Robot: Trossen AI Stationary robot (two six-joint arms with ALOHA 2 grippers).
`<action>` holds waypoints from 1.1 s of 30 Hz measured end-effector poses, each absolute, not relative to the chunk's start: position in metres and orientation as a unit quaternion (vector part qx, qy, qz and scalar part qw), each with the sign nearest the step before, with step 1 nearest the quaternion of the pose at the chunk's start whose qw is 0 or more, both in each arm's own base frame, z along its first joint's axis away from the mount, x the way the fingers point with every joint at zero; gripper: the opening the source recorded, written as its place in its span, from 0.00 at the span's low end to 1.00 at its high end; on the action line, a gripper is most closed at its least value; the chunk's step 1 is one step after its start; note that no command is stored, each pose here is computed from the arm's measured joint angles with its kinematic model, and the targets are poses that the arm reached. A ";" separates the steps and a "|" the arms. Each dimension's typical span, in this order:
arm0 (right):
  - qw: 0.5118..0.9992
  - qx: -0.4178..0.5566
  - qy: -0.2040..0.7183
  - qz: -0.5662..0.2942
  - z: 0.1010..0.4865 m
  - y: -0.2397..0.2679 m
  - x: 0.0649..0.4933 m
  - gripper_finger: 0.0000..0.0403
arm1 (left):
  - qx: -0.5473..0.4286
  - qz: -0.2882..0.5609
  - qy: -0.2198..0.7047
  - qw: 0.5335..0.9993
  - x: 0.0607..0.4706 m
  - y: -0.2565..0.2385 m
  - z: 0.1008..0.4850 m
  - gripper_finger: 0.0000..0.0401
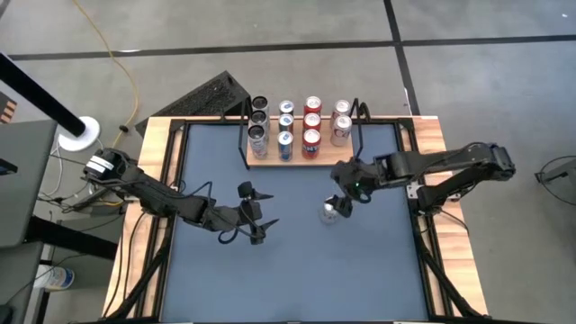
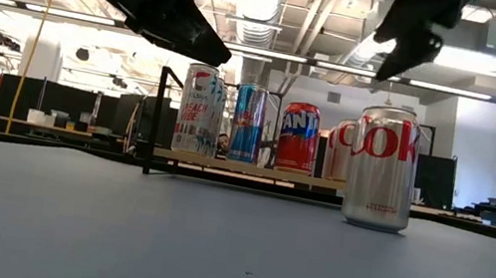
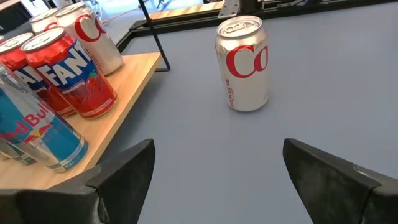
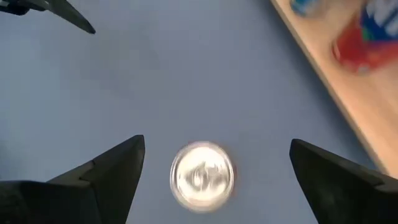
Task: Place canned beverage on shelf
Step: Put the silver soda can on the shelf aligned with the other silver soda cans
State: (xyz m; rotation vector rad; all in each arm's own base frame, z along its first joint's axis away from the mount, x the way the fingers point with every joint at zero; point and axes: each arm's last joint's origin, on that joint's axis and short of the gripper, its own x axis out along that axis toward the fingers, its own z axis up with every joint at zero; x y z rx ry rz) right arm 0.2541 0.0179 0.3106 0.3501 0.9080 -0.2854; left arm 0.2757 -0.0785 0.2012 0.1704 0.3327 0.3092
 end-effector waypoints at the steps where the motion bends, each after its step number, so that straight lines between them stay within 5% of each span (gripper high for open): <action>1: 0.868 0.178 0.442 -0.136 0.314 0.017 0.252 0.96 | 0.084 0.153 0.165 0.971 0.276 -0.079 0.201 0.85; 9: 0.843 0.209 0.483 -0.112 0.308 0.022 0.259 0.94 | 0.089 0.152 0.165 0.970 0.276 -0.079 0.201 0.85; 22: 0.715 0.128 0.657 -0.203 0.314 0.034 0.334 0.94 | 0.087 0.140 0.174 0.971 0.275 -0.079 0.199 0.85; 33: 0.651 0.154 0.721 -0.179 0.284 0.029 0.358 0.94 | 0.086 0.132 0.186 0.970 0.274 -0.079 0.197 0.85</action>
